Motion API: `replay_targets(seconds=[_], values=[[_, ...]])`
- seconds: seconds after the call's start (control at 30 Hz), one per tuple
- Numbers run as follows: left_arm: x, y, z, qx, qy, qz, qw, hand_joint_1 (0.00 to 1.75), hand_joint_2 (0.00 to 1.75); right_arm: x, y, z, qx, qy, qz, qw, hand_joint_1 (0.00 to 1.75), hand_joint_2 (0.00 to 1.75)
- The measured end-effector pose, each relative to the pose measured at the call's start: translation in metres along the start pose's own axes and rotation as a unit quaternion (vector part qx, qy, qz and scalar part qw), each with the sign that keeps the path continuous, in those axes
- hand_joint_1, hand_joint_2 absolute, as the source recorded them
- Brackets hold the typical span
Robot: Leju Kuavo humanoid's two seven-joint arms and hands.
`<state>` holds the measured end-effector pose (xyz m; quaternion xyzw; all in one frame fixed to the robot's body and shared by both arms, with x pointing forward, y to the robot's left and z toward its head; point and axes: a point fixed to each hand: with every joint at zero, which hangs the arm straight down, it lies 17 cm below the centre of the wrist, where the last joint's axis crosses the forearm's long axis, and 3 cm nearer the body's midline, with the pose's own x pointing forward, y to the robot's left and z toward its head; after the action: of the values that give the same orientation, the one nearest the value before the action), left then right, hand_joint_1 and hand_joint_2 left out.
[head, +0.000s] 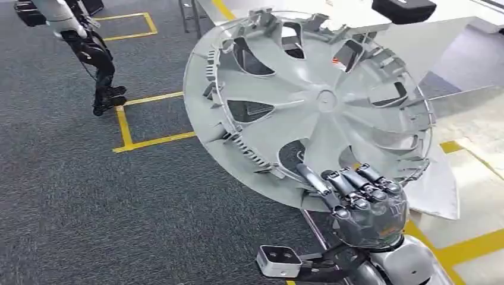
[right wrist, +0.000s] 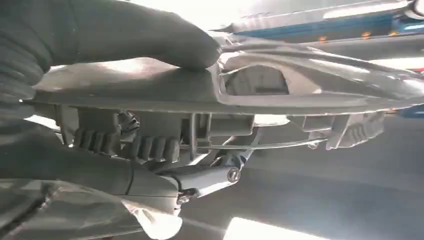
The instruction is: Take the parts from the cabinet and place them on the table.
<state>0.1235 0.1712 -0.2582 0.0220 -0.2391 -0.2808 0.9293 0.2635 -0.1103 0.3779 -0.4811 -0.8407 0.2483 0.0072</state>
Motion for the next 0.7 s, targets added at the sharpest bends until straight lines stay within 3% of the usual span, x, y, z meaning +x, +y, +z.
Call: replay_targets(seconds=[0.7], values=[[0.004,0.007,-0.002,0.005,-0.003,-0.001,1.0,0.0,1.75,0.0,0.003,0.003,0.005,0.004,-0.001,1.0,1.75,1.75]])
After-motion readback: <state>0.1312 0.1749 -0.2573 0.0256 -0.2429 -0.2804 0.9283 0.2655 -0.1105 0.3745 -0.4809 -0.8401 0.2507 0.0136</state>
